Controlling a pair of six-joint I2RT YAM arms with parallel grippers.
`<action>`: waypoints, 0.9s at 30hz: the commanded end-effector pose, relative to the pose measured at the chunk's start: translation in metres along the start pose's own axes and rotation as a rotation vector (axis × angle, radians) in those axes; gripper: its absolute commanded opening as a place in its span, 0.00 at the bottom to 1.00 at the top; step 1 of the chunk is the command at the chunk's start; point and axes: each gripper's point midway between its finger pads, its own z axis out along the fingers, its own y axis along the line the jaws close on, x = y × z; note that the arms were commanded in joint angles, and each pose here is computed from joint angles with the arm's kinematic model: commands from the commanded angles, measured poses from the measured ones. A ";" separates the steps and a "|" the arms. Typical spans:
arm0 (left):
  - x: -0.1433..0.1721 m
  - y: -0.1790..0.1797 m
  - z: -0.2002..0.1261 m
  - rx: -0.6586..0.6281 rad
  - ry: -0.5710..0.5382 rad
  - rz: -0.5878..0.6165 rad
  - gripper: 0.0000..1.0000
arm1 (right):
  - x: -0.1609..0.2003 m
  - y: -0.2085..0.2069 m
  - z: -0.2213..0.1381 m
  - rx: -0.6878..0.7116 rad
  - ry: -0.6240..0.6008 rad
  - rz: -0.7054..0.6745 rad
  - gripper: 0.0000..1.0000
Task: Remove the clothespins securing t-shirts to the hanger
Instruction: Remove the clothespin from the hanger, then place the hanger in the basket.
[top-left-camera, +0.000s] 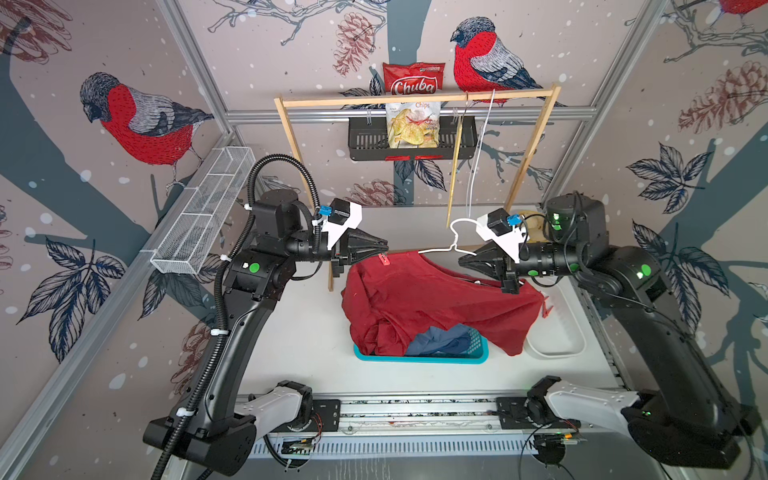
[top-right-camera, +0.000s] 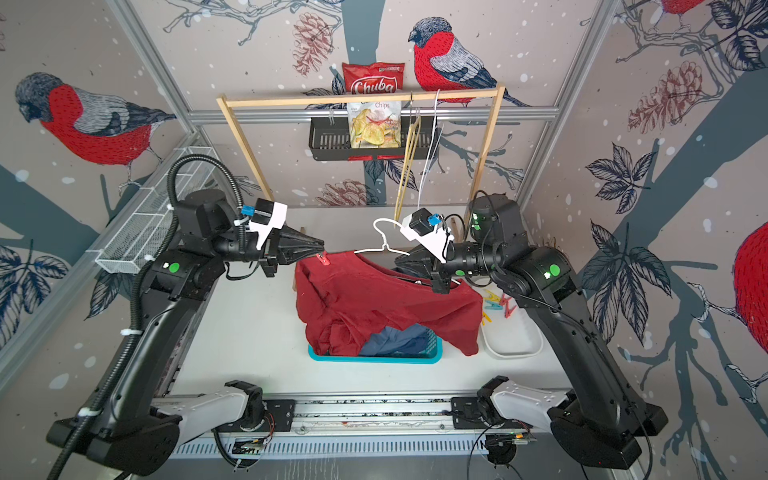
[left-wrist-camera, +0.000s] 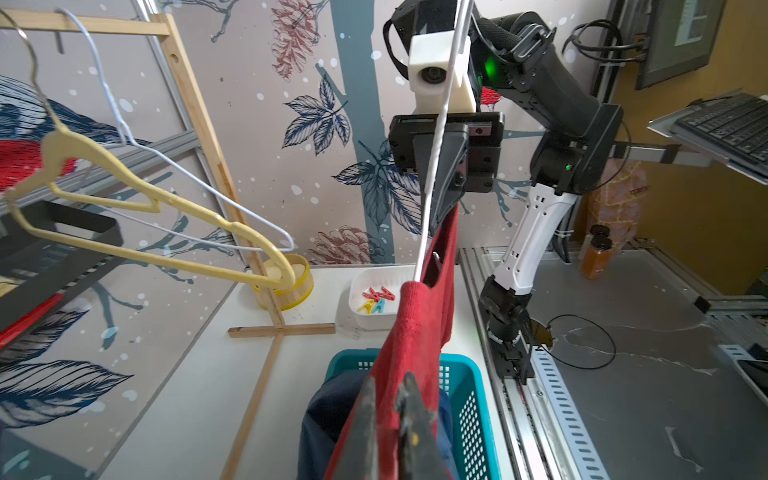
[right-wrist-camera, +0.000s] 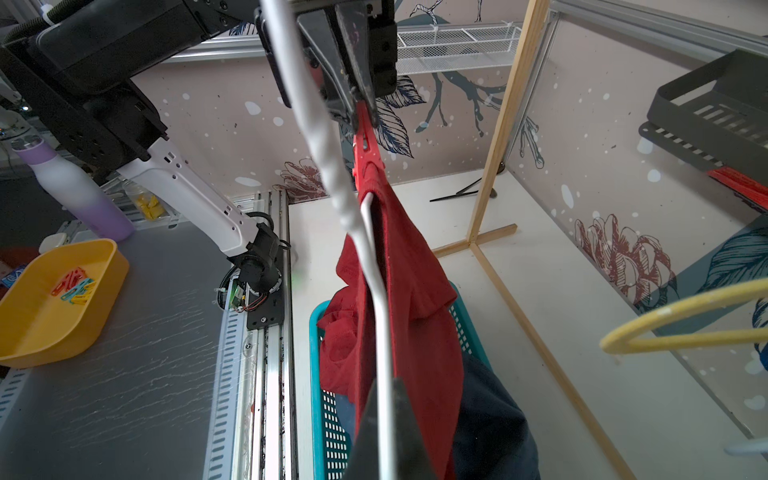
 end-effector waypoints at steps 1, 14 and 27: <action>-0.014 0.019 -0.008 -0.156 -0.001 0.054 0.00 | -0.008 -0.003 0.003 -0.018 -0.046 0.001 0.00; -0.019 0.049 -0.024 -0.396 -0.008 0.071 0.00 | 0.021 -0.023 0.057 -0.175 -0.034 0.189 0.00; 0.056 0.101 -0.037 -0.682 0.049 -0.215 0.00 | 0.116 -0.068 0.153 -0.097 0.146 0.624 0.42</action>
